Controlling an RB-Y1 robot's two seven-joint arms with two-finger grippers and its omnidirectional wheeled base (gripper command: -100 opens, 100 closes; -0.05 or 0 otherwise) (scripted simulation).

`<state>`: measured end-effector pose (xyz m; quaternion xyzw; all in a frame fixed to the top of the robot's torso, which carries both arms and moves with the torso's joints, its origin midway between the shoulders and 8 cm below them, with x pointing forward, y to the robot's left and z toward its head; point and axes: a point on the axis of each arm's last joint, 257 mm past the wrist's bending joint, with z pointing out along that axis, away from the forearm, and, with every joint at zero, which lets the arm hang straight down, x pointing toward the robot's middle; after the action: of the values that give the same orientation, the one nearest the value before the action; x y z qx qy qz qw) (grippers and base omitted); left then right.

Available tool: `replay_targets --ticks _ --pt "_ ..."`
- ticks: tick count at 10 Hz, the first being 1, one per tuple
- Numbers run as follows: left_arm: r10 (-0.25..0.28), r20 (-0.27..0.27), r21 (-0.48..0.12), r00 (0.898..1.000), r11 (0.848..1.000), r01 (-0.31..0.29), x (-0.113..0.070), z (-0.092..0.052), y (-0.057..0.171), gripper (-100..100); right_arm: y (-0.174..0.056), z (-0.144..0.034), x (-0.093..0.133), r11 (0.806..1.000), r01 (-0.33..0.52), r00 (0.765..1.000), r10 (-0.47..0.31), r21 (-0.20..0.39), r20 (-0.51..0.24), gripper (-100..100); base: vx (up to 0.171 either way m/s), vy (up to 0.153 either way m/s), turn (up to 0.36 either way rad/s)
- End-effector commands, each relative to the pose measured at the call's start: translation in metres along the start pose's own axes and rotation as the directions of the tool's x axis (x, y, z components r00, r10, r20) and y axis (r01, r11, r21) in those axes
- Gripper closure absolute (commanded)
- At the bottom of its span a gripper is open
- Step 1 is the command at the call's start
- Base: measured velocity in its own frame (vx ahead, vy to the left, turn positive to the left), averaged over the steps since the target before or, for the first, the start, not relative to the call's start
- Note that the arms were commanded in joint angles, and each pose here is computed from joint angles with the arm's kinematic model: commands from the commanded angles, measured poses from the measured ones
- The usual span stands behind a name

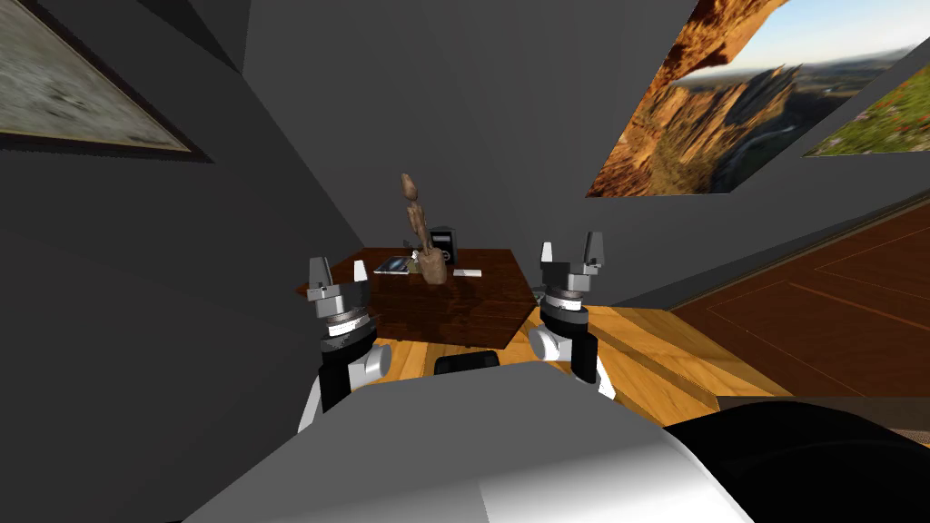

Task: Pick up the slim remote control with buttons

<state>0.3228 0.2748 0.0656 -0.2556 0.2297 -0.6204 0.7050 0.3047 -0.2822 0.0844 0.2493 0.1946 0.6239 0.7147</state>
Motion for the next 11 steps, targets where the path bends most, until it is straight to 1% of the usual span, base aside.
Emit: replay_targets --ticks 1,3,5,6,8,9,10,11 --pt "0.0 0.0 0.0 1.0 1.0 0.0 0.0 0.0 0.0 0 -0.001 -0.002 0.007 1.0 0.0 0.999 0.0 -0.002 -0.033 -100 -0.055 0.031 0.018" --pt "0.0 0.0 0.0 1.0 1.0 0.0 0.0 0.0 0.0 0 -0.005 -0.006 0.021 1.0 -0.003 0.995 0.002 -0.004 -0.096 -100 -0.156 0.058 0.027" --pt "0.0 0.0 0.0 1.0 1.0 0.0 0.0 0.0 0.0 0 -0.012 -0.014 0.037 1.0 -0.01 0.986 0.009 -0.005 -0.165 -100 -0.259 0.114 0.053" --pt "-0.001 0.0 0.0 1.0 1.0 0.001 0.0 0.0 0.0 0 -0.012 -0.015 0.038 1.0 -0.008 0.984 0.007 -0.004 -0.177 -100 -0.166 0.086 0.009" --pt "0.0 0.0 0.0 1.0 1.0 0.0 0.0 0.0 0.0 0 -0.022 -0.028 0.056 1.0 -0.016 0.967 0.016 0.003 -0.254 -100 -0.164 0.092 0.077" --pt "0.0 0.0 0.0 1.0 1.0 0.0 0.0 0.0 0.0 0 -0.022 -0.029 0.058 1.0 -0.013 0.963 0.013 0.003 -0.27 -100 -0.153 0.074 0.031" --pt "0.0 0.0 0.0 1.0 1.0 0.0 0.0 0.0 0.0 0 -0.029 -0.038 0.067 1.0 -0.016 0.95 0.019 0.012 -0.311 -100 -0.125 0.083 0.084" --pt "0.0 0.0 0.0 1.0 1.0 0.0 0.0 0.0 0.0 0 -0.029 -0.038 0.068 1.0 -0.014 0.947 0.017 0.012 -0.32 -100 -0.099 0.069 0.039"
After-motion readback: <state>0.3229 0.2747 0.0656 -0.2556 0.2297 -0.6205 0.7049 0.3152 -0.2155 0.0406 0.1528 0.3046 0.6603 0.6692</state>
